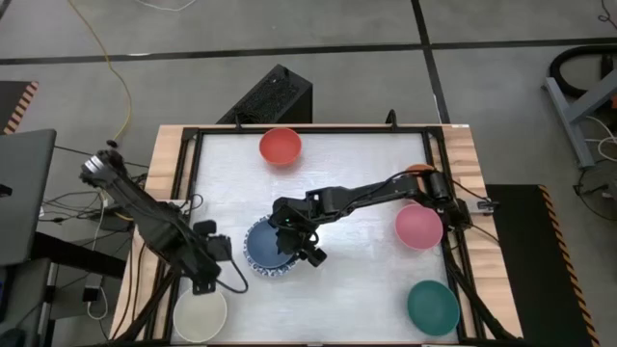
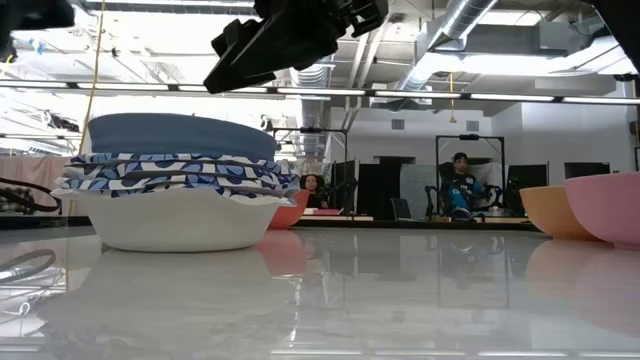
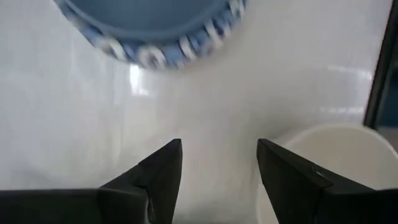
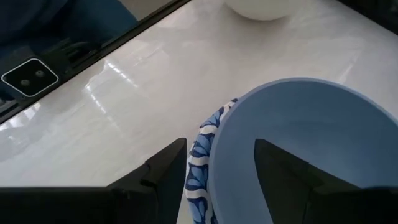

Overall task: Nest bowls inside each other
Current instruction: Stack the white bowl on top of the blue bowl

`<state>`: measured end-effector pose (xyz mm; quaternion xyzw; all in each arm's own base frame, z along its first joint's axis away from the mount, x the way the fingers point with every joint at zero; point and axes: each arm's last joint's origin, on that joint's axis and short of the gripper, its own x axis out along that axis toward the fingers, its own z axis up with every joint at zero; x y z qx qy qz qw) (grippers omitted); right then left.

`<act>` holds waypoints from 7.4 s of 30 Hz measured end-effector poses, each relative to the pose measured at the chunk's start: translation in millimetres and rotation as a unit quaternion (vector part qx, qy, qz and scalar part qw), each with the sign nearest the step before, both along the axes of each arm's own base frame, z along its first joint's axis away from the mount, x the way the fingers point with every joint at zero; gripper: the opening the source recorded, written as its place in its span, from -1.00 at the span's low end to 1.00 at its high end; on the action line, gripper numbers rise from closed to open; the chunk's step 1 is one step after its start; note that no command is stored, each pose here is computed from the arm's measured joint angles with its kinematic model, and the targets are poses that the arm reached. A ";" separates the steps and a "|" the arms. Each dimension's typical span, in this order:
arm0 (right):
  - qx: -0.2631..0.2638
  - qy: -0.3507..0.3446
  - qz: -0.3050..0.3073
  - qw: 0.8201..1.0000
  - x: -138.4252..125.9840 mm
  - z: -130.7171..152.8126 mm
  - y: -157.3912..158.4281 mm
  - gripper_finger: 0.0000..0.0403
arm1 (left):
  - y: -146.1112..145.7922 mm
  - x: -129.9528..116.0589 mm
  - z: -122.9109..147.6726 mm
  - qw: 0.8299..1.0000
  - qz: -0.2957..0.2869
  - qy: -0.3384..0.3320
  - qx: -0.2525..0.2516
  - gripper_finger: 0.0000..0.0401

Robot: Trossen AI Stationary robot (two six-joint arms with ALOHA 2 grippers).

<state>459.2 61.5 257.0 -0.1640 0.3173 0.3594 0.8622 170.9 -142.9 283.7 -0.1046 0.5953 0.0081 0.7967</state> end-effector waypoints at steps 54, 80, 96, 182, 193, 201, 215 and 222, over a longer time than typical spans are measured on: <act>-0.001 0.040 0.023 0.999 -14.4 5.3 11.7 0.04 | -41.0 -19.9 -85.7 0.994 0.043 0.101 -0.019 -0.99; -0.114 -0.157 0.135 0.972 -42.2 55.7 90.5 0.04 | 37.8 72.6 11.7 0.988 0.150 -0.025 -0.031 -1.00; -0.137 -0.200 0.095 0.965 -43.6 73.3 84.0 0.04 | 96.1 93.4 29.8 0.984 0.154 -0.033 -0.082 -1.00; -0.097 -0.055 0.039 0.993 -13.6 21.2 0.5 -0.94 | 64.5 -1.1 110.1 0.905 -0.012 -0.389 0.172 -0.02; -0.067 -0.041 0.064 0.995 -6.3 4.8 0.7 -0.94 | 39.6 2.0 87.5 0.869 -0.081 -0.445 0.203 -0.02; -0.065 -0.014 0.059 0.996 0.9 -16.8 0.1 -0.94 | 46.2 -14.6 79.4 0.823 -0.082 -0.527 0.194 -0.02; -0.048 0.022 0.021 0.998 1.0 -21.1 -14.4 -0.66 | 73.5 -47.1 45.7 0.782 0.006 -0.599 0.171 -0.02; -0.050 0.013 0.023 0.998 0.3 -16.7 -14.2 -0.44 | 76.0 -48.5 35.6 0.789 0.036 -0.590 0.170 -0.02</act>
